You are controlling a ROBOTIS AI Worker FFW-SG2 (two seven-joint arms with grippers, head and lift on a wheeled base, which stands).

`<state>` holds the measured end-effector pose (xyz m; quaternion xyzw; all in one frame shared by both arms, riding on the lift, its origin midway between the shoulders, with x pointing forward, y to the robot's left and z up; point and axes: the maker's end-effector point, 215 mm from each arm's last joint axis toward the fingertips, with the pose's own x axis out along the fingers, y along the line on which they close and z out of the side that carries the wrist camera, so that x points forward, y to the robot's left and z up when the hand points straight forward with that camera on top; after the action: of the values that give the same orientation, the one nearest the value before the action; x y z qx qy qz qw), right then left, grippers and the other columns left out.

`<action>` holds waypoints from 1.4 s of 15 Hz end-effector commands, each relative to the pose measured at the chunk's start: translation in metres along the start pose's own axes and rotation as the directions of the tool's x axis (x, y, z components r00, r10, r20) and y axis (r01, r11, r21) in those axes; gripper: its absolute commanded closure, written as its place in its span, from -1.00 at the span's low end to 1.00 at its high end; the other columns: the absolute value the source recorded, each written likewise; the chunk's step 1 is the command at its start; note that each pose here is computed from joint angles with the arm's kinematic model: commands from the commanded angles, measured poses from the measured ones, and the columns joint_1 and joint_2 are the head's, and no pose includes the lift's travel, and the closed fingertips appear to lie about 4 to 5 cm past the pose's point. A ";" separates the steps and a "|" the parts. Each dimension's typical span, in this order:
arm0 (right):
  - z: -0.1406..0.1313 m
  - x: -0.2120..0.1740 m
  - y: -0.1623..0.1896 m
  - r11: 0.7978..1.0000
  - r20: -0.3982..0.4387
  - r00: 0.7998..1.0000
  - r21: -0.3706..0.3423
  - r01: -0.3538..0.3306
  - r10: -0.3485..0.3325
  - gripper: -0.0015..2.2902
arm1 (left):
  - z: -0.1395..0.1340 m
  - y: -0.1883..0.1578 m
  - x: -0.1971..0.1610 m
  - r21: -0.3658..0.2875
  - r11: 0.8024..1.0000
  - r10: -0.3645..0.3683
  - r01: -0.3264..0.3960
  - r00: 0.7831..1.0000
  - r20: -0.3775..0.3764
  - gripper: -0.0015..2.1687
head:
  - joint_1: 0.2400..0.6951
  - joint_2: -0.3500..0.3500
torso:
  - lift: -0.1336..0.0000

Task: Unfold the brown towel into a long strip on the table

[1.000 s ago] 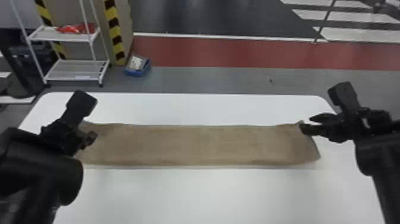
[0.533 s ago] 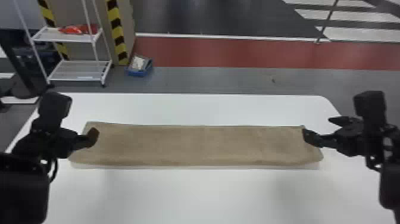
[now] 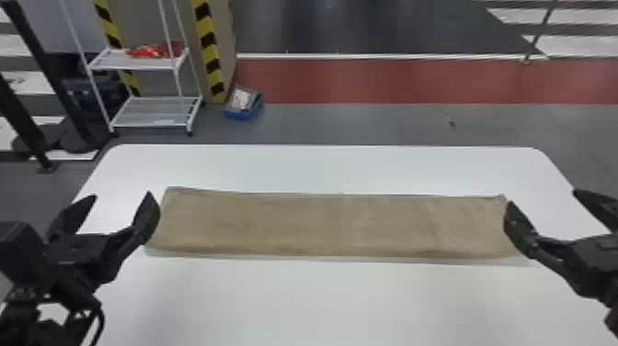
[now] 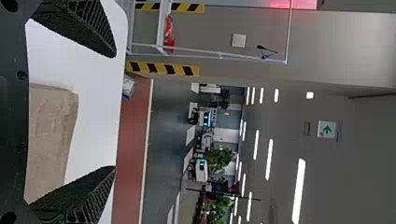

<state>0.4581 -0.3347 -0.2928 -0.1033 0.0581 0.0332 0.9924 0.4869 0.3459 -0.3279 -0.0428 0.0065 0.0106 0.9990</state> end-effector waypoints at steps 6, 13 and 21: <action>0.027 -0.073 0.097 0.999 0.249 0.968 0.031 -0.040 0.031 -0.94 | -0.016 -0.061 -0.068 0.096 0.995 -0.036 0.035 0.999 0.012 -0.98 | 1.00 0.18 | -0.84; 0.018 -0.077 0.101 0.995 0.223 0.974 0.101 0.020 -0.042 -0.93 | -0.008 -0.057 -0.092 0.103 0.995 -0.007 0.004 1.000 0.026 -0.98 | 1.00 0.19 | -0.84; -0.008 -0.069 0.113 0.991 0.084 0.996 0.132 0.012 -0.023 -0.93 | -0.003 -0.058 -0.095 0.113 0.993 -0.021 0.017 0.999 0.029 -0.98 | 1.00 0.23 | -0.84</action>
<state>0.3800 -0.2297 -0.3117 -0.0381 0.0111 0.0260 0.9989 0.3935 0.2858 -0.3244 0.0121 -0.0092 0.0026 0.9999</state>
